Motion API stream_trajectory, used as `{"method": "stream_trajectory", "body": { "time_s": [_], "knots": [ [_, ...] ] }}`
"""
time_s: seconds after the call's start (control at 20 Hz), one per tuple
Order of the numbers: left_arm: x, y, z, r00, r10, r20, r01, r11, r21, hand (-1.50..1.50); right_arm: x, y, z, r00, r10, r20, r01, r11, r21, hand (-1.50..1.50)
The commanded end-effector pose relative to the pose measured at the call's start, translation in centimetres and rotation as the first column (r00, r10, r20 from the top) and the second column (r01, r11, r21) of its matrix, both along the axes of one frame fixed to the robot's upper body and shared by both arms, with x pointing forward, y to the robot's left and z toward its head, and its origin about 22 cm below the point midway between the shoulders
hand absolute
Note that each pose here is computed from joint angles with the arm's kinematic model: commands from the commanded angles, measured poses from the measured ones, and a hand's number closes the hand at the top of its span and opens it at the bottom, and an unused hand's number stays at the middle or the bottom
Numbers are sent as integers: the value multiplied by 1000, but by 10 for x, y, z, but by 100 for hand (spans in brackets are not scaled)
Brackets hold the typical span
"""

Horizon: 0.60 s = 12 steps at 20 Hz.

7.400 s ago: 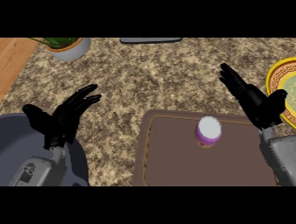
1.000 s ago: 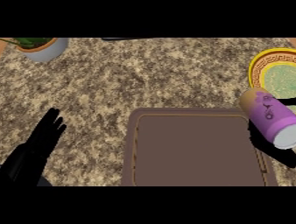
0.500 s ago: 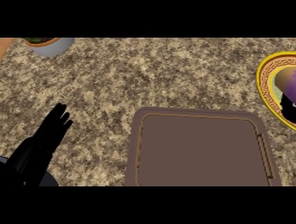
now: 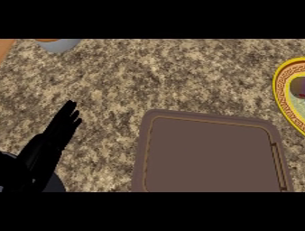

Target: Pick the can from the tray and place it in the plate

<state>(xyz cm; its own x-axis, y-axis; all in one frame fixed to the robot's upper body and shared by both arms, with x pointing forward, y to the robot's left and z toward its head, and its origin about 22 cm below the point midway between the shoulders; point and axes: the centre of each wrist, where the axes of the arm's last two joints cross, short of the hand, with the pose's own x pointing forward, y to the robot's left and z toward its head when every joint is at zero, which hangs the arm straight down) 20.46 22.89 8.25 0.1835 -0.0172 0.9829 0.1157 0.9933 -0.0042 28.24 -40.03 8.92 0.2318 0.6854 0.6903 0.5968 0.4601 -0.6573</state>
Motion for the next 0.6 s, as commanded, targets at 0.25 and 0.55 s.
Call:
{"method": "stream_trajectory", "body": {
  "time_s": [0.25,0.55],
  "knots": [
    [-2,-3,-48,987,31,-159,-27,999,24,0,15,-37,-31,981,161,-107,-147,981,129,-150],
    [10,0,-52,983,80,-164,-76,997,33,0,36,-39,-21,962,193,195,-240,935,260,-150]
  ]
}}
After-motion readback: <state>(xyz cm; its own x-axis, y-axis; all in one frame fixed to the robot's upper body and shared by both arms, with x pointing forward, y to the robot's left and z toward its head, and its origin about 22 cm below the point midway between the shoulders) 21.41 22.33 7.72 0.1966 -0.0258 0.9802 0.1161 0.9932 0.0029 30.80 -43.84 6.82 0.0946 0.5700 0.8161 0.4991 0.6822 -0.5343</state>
